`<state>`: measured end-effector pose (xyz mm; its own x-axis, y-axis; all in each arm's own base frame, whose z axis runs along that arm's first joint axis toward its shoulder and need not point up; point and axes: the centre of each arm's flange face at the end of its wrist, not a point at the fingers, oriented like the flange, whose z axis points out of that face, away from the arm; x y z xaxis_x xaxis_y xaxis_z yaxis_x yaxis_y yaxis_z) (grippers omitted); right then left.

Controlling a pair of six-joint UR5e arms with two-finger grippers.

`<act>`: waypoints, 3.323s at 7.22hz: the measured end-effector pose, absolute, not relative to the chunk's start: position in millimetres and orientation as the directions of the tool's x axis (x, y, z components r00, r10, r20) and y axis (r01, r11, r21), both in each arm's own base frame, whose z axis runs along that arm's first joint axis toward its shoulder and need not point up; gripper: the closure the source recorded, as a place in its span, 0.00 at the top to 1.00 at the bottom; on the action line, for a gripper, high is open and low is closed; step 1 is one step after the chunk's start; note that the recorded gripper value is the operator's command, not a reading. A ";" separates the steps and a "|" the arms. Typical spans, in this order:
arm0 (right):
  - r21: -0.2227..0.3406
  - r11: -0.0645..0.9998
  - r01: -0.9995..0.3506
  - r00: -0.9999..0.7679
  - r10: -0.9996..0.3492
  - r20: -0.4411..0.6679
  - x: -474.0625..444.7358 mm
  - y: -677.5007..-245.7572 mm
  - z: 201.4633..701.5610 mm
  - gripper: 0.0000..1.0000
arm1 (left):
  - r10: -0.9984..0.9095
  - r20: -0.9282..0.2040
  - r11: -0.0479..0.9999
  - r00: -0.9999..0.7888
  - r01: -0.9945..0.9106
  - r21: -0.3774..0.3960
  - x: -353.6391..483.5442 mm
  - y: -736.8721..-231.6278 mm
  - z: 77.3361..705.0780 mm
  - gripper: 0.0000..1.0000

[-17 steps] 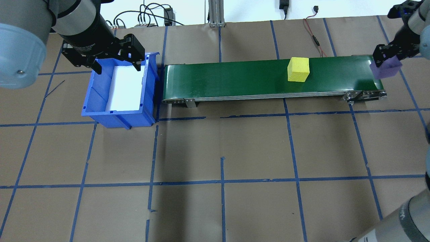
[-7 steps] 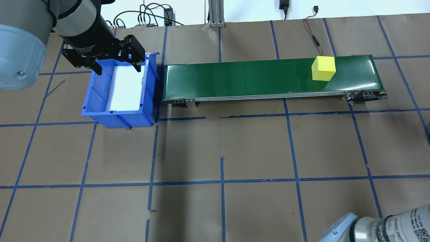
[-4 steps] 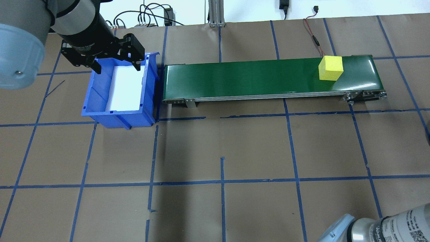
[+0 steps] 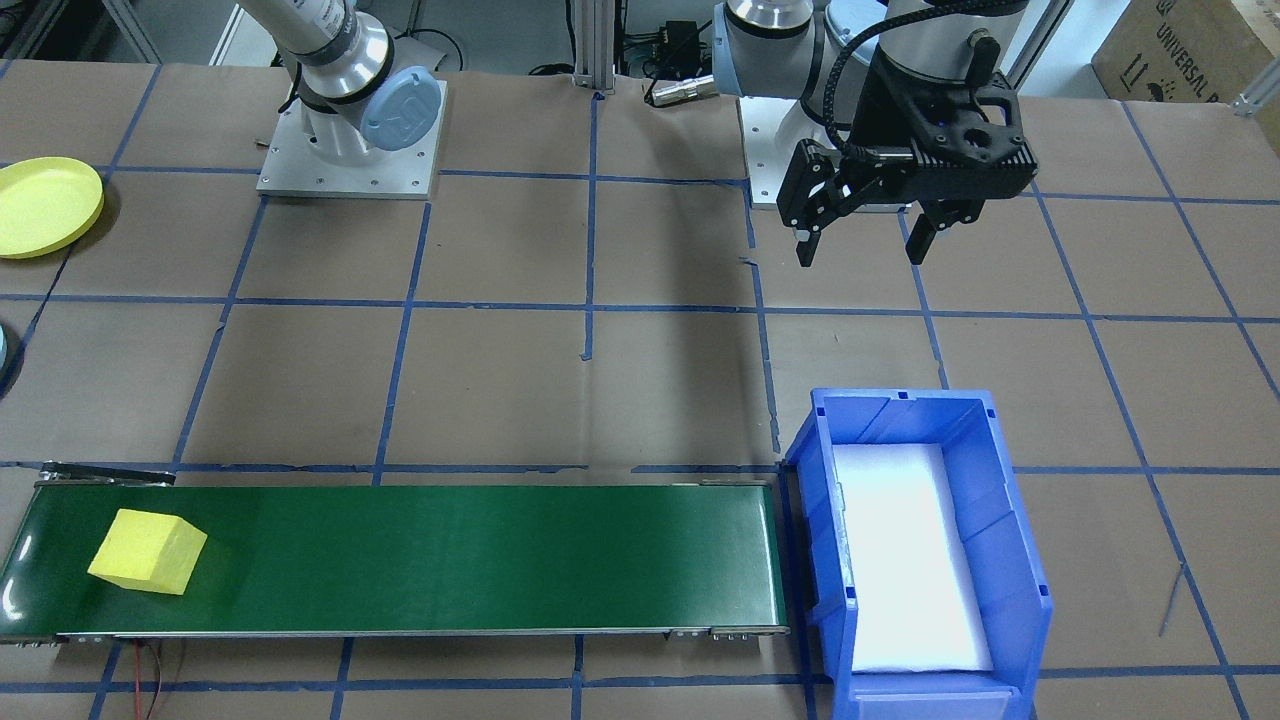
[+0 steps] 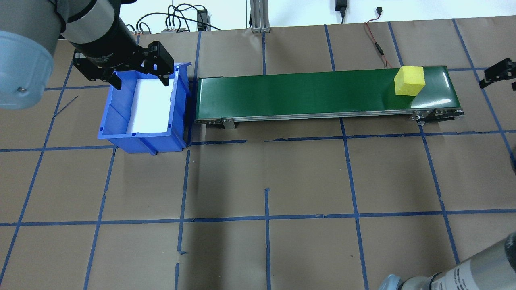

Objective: Move block left to right into plate

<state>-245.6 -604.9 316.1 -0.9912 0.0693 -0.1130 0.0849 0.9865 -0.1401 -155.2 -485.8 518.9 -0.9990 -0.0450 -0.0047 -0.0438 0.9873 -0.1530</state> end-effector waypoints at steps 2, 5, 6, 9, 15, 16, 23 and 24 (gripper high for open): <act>-0.120 0.972 0.202 -0.972 0.184 -0.146 -194.7 -632.8 311.8 1.00 | -0.046 -0.004 0.987 -0.999 -0.045 -0.152 -155.6 -484.5 520.6 1.00; -0.133 0.932 0.338 -0.929 0.307 -0.209 -182.5 -652.7 298.6 1.00 | -0.042 -0.004 0.988 -0.999 -0.041 -0.150 -158.6 -483.0 520.8 1.00; -0.140 0.925 0.353 -0.920 0.316 -0.232 -181.6 -656.7 292.7 1.00 | -0.042 -0.004 0.988 -0.999 -0.041 -0.149 -158.8 -482.8 520.1 1.00; -0.149 0.924 0.352 -0.917 0.308 -0.254 -181.3 -661.6 282.0 1.00 | -0.041 -0.005 0.988 -0.999 -0.040 -0.146 -159.0 -482.0 519.3 1.00; -0.153 0.960 0.233 -0.971 0.220 -0.098 -191.8 -645.4 283.0 0.26 | -0.040 -0.005 0.989 -0.999 -0.039 -0.145 -158.9 -481.3 519.1 1.00; -0.148 0.969 0.196 -0.980 0.193 -0.038 -193.4 -629.9 294.6 0.26 | -0.040 -0.005 0.989 -0.999 -0.039 -0.146 -158.9 -481.2 519.1 1.00; 0.065 0.952 0.298 -0.954 0.300 -0.025 -375.9 -321.8 297.1 0.26 | -0.040 -0.005 0.989 -0.999 -0.038 -0.144 -158.9 -480.9 518.1 1.00; 0.097 0.934 0.344 -0.934 0.352 -0.070 -394.7 -272.6 285.5 0.26 | -0.040 -0.005 0.989 -0.999 -0.038 -0.143 -158.9 -480.8 518.1 1.00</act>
<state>-394.7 -272.6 285.5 -0.9335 0.3516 -0.0702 0.3445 0.9338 0.0969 -158.9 -480.8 518.1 -0.9992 -0.0396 -0.0053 -0.0384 0.9890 -0.1430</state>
